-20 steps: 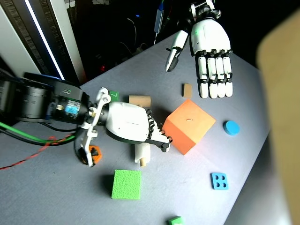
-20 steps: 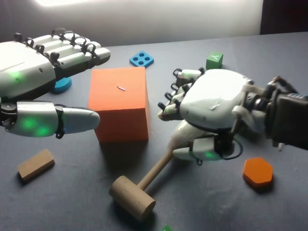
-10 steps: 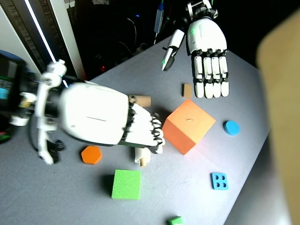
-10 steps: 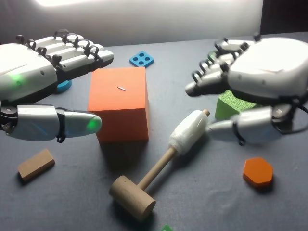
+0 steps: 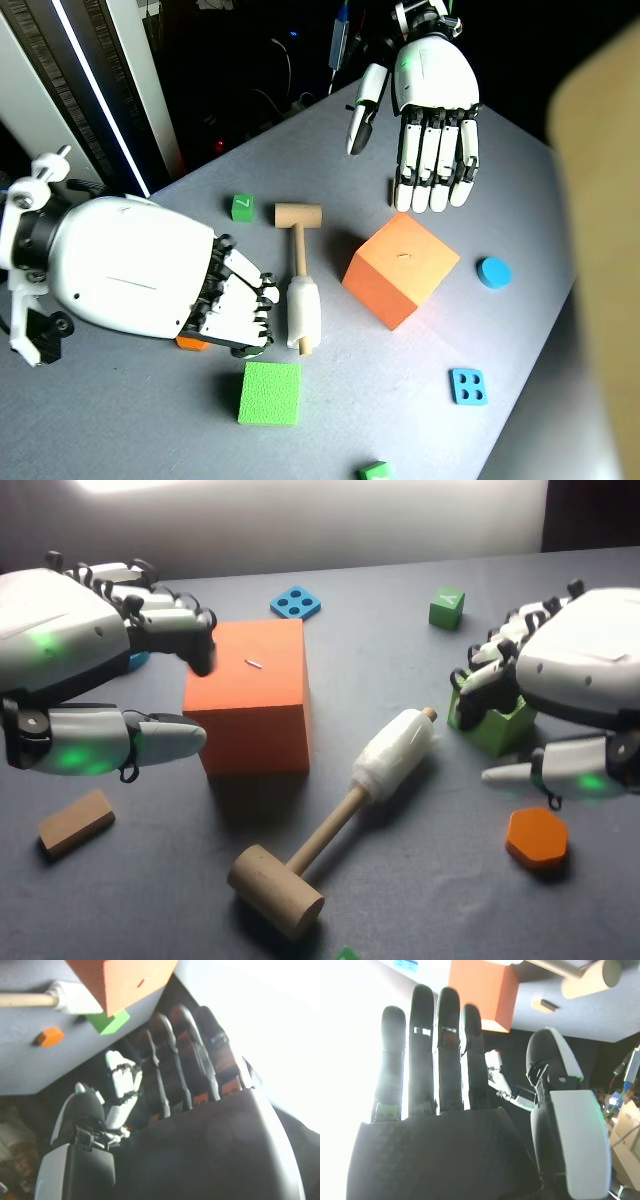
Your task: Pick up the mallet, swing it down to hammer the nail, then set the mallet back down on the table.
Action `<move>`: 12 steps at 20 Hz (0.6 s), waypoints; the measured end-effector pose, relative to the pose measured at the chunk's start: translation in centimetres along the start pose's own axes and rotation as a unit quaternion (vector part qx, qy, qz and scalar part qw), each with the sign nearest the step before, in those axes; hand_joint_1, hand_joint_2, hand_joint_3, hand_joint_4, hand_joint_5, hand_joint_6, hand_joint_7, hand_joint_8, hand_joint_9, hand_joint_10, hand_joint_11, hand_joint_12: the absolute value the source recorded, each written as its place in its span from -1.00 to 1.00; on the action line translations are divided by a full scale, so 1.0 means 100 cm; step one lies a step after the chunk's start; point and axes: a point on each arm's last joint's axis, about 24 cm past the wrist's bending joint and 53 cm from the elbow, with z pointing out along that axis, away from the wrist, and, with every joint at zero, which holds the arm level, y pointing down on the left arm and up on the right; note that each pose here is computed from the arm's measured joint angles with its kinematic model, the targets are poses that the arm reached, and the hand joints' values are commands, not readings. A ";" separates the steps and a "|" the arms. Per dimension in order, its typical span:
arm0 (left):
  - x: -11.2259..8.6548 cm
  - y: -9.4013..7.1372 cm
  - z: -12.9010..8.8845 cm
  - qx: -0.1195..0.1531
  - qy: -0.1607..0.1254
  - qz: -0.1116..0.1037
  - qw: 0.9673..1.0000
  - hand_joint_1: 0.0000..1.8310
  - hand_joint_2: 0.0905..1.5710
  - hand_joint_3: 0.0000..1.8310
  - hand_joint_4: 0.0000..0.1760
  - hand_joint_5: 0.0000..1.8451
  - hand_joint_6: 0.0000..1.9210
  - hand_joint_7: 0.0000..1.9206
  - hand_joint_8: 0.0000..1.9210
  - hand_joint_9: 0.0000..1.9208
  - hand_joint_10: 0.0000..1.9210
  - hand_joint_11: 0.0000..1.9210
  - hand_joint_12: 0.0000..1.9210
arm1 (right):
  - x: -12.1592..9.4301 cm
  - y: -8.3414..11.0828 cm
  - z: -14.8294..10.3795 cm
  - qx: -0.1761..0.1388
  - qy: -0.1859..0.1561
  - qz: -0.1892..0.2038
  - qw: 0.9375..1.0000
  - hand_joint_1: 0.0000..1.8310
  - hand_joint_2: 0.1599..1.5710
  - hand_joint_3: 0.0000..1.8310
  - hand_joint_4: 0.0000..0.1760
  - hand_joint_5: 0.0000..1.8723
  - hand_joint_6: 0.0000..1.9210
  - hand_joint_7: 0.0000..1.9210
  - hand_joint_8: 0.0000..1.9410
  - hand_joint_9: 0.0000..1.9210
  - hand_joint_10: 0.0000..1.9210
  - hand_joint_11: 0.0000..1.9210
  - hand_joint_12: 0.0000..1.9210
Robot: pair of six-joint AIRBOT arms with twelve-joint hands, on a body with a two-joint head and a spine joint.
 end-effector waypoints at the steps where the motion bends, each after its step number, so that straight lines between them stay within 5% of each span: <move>1: 0.000 -0.001 0.000 0.001 0.001 0.002 1.000 -0.53 0.51 -1.00 -1.00 -0.71 1.00 -0.77 1.00 -0.69 1.00 -0.61 1.00 | 0.002 -0.001 0.000 0.001 0.003 0.001 1.000 -0.41 0.46 -1.00 -1.00 -0.68 0.95 -0.66 1.00 -0.49 1.00 -0.42 1.00; 3: 0.003 -0.001 0.000 0.001 0.005 0.005 1.000 -0.65 0.58 -0.99 -1.00 -0.53 0.99 -0.54 1.00 -0.53 1.00 -0.50 1.00 | 0.001 -0.001 0.000 0.002 0.001 0.001 1.000 -0.39 0.43 -1.00 -1.00 -0.45 1.00 -0.50 1.00 -0.43 1.00 -0.34 1.00; 4: 0.005 -0.003 0.001 0.001 0.007 0.003 1.000 -0.84 0.63 -0.98 -1.00 -0.23 0.98 -0.22 1.00 -0.31 1.00 -0.31 1.00 | 0.001 -0.001 0.000 0.002 -0.001 0.000 1.000 -0.49 0.47 -0.99 -1.00 -0.20 1.00 -0.25 1.00 -0.25 1.00 -0.19 1.00; 5: 0.005 -0.004 0.001 0.001 0.007 0.002 1.000 -0.88 0.65 -0.99 -1.00 0.05 0.58 0.10 0.80 -0.05 1.00 -0.11 1.00 | 0.001 -0.001 0.000 0.002 0.000 0.001 1.000 -0.57 0.50 -1.00 -1.00 0.11 1.00 0.12 1.00 0.12 1.00 0.18 1.00; 7: 0.004 -0.004 0.003 0.000 0.006 0.002 1.000 -0.80 0.67 -1.00 -0.91 0.33 0.57 0.35 0.93 0.31 1.00 0.19 1.00 | 0.002 0.001 0.002 -0.001 0.001 0.001 1.000 -0.60 0.47 -1.00 -1.00 0.53 1.00 0.59 1.00 0.62 1.00 0.66 1.00; 8: 0.002 -0.007 0.005 0.004 0.002 0.001 1.000 -0.80 0.68 -1.00 0.62 0.37 0.55 0.40 0.87 0.40 0.96 0.26 1.00 | 0.003 0.002 0.002 -0.002 0.002 0.001 1.000 -0.62 0.47 -1.00 -1.00 0.63 1.00 0.68 1.00 0.72 1.00 0.75 1.00; 9: 0.000 -0.009 0.008 0.006 -0.001 0.002 1.000 -0.80 0.66 -1.00 0.85 0.37 0.39 0.44 0.85 0.45 0.99 0.34 1.00 | 0.003 0.002 0.002 -0.002 0.002 0.001 1.000 -0.60 0.46 -1.00 -0.97 0.68 1.00 0.73 1.00 0.77 1.00 0.80 1.00; 10: -0.002 -0.012 0.009 0.009 -0.004 0.003 1.000 -0.72 0.63 -1.00 0.97 0.41 0.56 0.50 0.97 0.55 1.00 0.48 1.00 | 0.003 0.003 0.002 -0.002 0.002 0.001 1.000 -0.61 0.50 -0.99 -0.87 0.68 1.00 0.74 1.00 0.78 1.00 0.82 1.00; 11: -0.002 -0.013 0.011 0.011 -0.005 0.004 1.000 -0.72 0.63 -1.00 0.99 0.40 0.74 0.51 0.99 0.59 1.00 0.51 1.00 | 0.003 0.003 0.002 -0.002 0.001 0.001 1.000 -0.60 0.53 -0.99 -0.40 0.70 1.00 0.75 1.00 0.78 1.00 0.83 1.00; 12: -0.004 -0.015 0.012 0.014 -0.007 0.005 1.000 -0.70 0.62 -1.00 1.00 0.39 0.75 0.51 1.00 0.58 1.00 0.51 1.00 | 0.003 0.003 0.002 -0.002 0.001 0.001 1.000 -0.60 0.55 -0.99 -0.23 0.71 1.00 0.74 1.00 0.78 1.00 0.82 1.00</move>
